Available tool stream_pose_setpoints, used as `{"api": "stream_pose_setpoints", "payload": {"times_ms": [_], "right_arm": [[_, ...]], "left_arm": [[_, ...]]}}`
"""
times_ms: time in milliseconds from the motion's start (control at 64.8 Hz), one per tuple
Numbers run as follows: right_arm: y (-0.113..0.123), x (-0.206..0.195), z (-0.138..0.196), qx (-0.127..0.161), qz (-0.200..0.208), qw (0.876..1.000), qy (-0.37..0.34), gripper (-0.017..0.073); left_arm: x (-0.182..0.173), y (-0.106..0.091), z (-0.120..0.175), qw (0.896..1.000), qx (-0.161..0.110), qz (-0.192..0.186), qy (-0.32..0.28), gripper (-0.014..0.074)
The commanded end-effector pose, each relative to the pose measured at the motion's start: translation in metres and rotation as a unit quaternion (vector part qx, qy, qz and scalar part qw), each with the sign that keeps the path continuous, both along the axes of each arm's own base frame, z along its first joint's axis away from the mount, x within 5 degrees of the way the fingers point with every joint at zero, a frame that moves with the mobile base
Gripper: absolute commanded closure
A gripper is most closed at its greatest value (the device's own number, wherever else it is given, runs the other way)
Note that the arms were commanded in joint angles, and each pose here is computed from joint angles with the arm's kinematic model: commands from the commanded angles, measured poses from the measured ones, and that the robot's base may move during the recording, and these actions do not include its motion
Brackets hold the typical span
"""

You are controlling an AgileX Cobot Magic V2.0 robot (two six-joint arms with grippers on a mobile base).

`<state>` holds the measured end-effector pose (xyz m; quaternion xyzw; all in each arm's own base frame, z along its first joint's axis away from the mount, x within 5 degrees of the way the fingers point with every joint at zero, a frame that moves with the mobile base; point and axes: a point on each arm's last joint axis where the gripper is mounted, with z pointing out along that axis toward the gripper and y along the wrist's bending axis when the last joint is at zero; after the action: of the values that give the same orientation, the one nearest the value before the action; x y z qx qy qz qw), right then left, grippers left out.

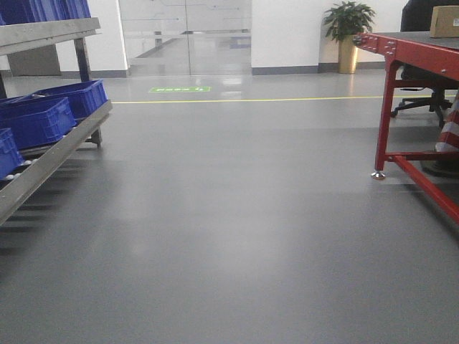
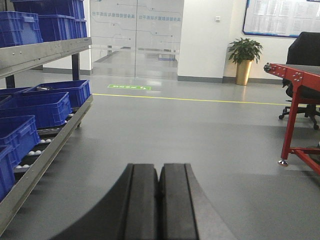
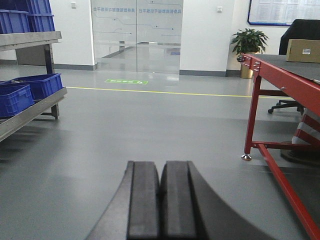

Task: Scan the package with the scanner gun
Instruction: 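Drive the base forward to the red-framed table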

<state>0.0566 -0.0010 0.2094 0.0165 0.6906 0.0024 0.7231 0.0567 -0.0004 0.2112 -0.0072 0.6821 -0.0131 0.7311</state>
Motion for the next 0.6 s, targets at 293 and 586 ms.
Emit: {"api": "stream_pose_setpoints", "payload": {"times_ms": [293, 586], "right_arm": [[-0.0002, -0.0003, 0.0014, -0.002, -0.002, 1.000, -0.008, 0.0727], [-0.0002, -0.0003, 0.0014, -0.002, -0.002, 1.000, -0.008, 0.0727]], "left_arm": [[-0.0006, 0.0001, 0.0028, 1.000, -0.003, 0.001, -0.013, 0.0705], [-0.0006, 0.0001, 0.0028, 1.000, -0.003, 0.001, -0.013, 0.0705]]}}
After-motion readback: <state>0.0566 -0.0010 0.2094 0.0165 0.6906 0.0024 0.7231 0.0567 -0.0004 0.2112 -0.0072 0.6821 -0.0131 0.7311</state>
